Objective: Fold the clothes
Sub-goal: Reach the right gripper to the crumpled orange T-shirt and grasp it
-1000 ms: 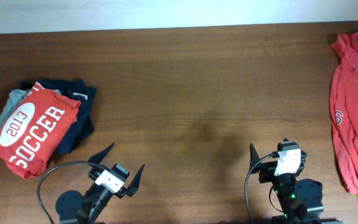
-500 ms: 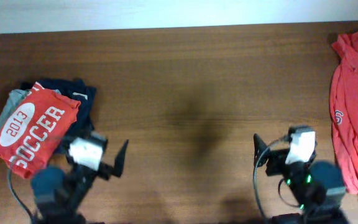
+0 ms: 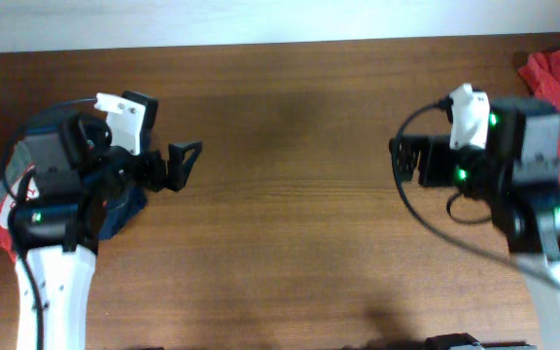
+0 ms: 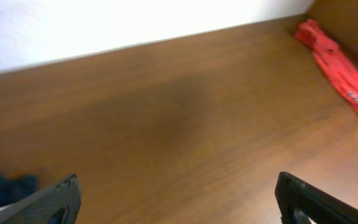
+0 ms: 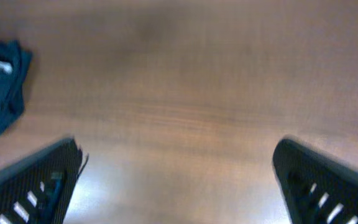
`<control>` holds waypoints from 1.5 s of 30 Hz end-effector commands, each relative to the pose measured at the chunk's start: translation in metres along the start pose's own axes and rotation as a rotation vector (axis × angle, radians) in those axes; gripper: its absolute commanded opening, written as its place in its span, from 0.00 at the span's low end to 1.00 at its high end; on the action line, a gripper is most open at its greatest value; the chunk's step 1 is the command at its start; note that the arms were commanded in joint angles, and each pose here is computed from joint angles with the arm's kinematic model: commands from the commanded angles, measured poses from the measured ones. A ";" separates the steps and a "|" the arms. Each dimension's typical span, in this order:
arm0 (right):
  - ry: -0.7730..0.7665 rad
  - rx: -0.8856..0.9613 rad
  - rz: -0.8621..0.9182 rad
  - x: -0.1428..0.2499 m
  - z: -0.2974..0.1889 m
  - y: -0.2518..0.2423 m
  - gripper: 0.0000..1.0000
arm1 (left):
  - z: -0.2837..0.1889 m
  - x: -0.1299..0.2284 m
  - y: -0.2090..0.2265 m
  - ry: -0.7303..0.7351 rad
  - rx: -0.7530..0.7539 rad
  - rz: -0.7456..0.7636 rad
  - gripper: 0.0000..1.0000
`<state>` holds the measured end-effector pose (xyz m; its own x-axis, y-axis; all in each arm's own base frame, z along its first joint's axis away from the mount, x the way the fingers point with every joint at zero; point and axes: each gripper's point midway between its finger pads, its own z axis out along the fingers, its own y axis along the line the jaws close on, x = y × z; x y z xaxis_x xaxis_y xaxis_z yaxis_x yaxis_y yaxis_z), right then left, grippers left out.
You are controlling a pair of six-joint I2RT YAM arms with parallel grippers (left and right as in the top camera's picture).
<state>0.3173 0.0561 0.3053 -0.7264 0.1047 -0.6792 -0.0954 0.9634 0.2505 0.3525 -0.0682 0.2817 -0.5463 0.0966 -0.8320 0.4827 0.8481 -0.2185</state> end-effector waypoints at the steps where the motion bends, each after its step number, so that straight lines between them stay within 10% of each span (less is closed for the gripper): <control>1: -0.001 0.047 0.158 -0.028 0.003 -0.026 0.99 | 0.011 0.003 -0.015 0.024 0.131 -0.066 0.99; 10: -0.013 0.249 0.533 -0.073 0.028 -0.174 0.99 | 0.017 0.006 -0.007 0.036 0.108 -0.075 0.99; 24: -0.103 0.407 0.989 -0.030 0.128 -0.390 0.93 | 0.015 0.032 0.008 0.143 -0.002 -0.155 0.92; 45: -0.317 0.321 1.148 -0.004 0.224 -0.484 0.88 | 0.015 0.034 0.016 0.150 -0.047 -0.150 0.90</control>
<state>0.5125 -0.3538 0.0372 -0.0925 0.9366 -0.3379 0.7032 0.3017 0.6438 0.3496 -0.0611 0.2370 -0.7146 0.0441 -0.6981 0.3677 0.8727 -0.3213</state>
